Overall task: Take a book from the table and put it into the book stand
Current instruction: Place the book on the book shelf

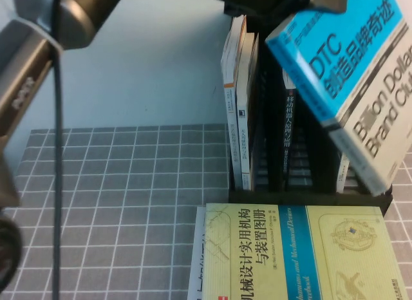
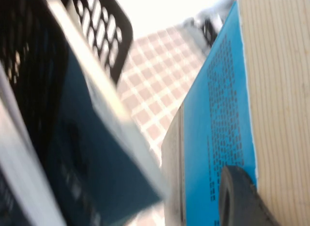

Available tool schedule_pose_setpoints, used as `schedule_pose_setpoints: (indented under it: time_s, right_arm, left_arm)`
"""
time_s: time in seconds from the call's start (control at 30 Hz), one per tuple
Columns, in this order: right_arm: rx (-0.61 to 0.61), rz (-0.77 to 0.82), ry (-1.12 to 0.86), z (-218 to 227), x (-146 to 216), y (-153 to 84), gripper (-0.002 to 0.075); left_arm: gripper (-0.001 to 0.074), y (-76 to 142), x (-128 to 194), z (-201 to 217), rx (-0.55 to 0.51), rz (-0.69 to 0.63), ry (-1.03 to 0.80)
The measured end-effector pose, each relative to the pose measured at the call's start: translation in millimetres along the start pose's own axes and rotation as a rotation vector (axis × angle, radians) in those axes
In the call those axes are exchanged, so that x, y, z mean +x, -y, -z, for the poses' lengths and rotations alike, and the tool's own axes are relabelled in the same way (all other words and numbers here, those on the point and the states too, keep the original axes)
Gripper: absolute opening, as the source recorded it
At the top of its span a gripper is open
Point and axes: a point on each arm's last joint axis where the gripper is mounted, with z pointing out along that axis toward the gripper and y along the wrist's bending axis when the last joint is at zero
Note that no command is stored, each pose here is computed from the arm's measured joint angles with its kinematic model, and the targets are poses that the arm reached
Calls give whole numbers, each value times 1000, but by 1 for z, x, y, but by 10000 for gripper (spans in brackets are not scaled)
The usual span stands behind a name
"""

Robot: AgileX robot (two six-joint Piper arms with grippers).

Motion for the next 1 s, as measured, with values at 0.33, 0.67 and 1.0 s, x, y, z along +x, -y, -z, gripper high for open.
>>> schedule_pose_setpoints:
  time_s: [0.33, 0.67, 1.0]
  right_arm:
    - [33, 12, -23, 1, 6, 3, -3]
    - [-287, -144, -76, -1, 45, -35, -3]
    - [-424, -229, -247, 3, 98, -55, -3]
  left_arm:
    - [184, -8, -9, -38, -222, 63, 110]
    - [183, 16, 4, -56, -450, -72, 229]
    - [184, 48, 8, -61, -556, -228, 412]
